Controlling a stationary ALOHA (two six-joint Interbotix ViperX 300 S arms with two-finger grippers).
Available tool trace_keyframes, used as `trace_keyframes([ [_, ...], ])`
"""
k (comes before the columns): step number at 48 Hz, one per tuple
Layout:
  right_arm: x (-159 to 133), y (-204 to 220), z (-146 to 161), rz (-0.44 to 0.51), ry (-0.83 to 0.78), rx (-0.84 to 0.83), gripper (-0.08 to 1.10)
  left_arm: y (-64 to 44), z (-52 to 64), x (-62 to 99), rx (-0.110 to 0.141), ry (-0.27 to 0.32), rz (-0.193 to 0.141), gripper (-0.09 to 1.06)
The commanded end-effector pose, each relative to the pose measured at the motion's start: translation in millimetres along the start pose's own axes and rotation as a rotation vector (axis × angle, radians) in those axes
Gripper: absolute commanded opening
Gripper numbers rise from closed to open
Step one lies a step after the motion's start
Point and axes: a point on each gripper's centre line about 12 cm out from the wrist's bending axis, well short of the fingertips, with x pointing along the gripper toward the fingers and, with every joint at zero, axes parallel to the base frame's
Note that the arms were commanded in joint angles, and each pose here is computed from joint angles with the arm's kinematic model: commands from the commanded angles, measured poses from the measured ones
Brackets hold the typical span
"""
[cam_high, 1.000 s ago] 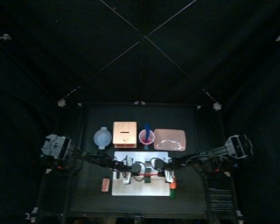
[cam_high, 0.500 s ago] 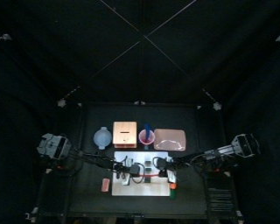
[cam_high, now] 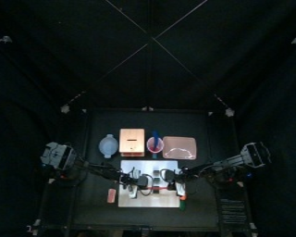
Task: Place sushi on board then cut the sushi with the knife then place the pieces on the plate
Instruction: Cut the sushi into 4 pieces
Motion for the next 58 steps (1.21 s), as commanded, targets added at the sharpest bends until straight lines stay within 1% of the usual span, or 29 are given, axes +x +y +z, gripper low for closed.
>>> trace_keyframes([
  [1,-2,4,4,0.01,-0.012,-0.005,0.26,-5.4,12.3,-0.2,0.012,-0.034,-0.01,0.33],
  [15,2,3,3,0.005,-0.002,-0.003,0.26,-5.2,10.8,2.0,0.012,-0.03,-0.01,0.33],
  [27,7,2,1,0.0,0.012,-0.001,0.26,-4.3,3.7,8.8,0.009,-0.007,-0.007,0.33],
  [30,7,2,2,-0.001,0.009,-0.003,0.26,-4.3,3.9,9.2,0.009,-0.007,-0.007,0.33],
  [36,5,4,6,0.004,-0.005,-0.011,0.26,-5.0,9.1,6.1,0.015,-0.022,-0.009,0.33],
  [41,2,3,9,0.003,-0.017,-0.015,0.26,-1.3,11.3,4.3,0.017,-0.027,-0.002,0.33],
  [49,-3,4,13,0.008,-0.034,-0.019,0.26,0.7,15.8,-0.3,0.039,-0.039,0.001,0.33],
  [54,-6,6,14,0.012,-0.044,-0.021,0.26,2.2,19.2,-3.5,0.058,-0.05,0.004,0.33],
  [58,-8,6,15,0.015,-0.051,-0.022,0.26,3.6,19.2,-4.0,0.072,-0.05,0.007,0.33],
])
